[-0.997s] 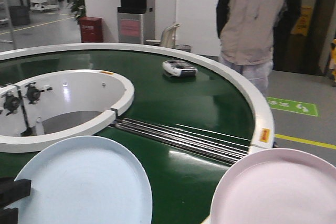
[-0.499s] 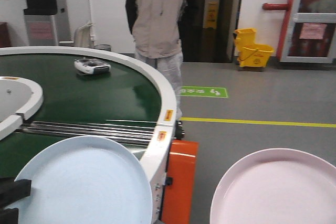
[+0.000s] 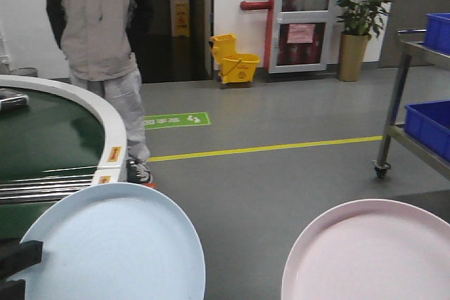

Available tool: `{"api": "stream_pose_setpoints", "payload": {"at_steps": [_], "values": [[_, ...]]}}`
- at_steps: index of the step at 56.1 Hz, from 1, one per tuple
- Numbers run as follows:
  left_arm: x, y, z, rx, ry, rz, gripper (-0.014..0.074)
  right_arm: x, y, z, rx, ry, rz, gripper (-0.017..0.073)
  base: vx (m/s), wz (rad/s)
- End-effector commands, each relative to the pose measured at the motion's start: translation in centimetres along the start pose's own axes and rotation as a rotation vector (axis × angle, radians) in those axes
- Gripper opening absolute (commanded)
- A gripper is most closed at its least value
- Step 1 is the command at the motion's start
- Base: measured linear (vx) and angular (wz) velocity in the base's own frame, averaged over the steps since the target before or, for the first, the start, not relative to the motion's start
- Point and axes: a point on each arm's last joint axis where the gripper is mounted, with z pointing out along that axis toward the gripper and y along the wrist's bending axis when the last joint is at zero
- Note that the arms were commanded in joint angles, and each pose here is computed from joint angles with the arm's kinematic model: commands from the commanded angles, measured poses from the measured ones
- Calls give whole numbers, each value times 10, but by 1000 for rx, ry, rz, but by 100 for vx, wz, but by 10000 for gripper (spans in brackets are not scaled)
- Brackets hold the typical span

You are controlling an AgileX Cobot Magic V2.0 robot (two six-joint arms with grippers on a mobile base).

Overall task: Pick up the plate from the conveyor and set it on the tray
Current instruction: 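Hold both plates raised while the base turns away from the conveyor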

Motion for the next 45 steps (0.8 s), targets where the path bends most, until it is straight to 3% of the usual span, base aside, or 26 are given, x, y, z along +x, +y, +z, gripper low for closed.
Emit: {"api": "stream_pose_setpoints", "payload": {"at_steps": [1, 45], "values": [[-17, -3, -9, 12, -124, -11, 3, -13, 0, -7, 3, -103, 0, -9, -1, -50], [-17, -3, -9, 12, -123, -11, 3, -13, 0, -7, 3, -101, 0, -9, 18, -59]]}}
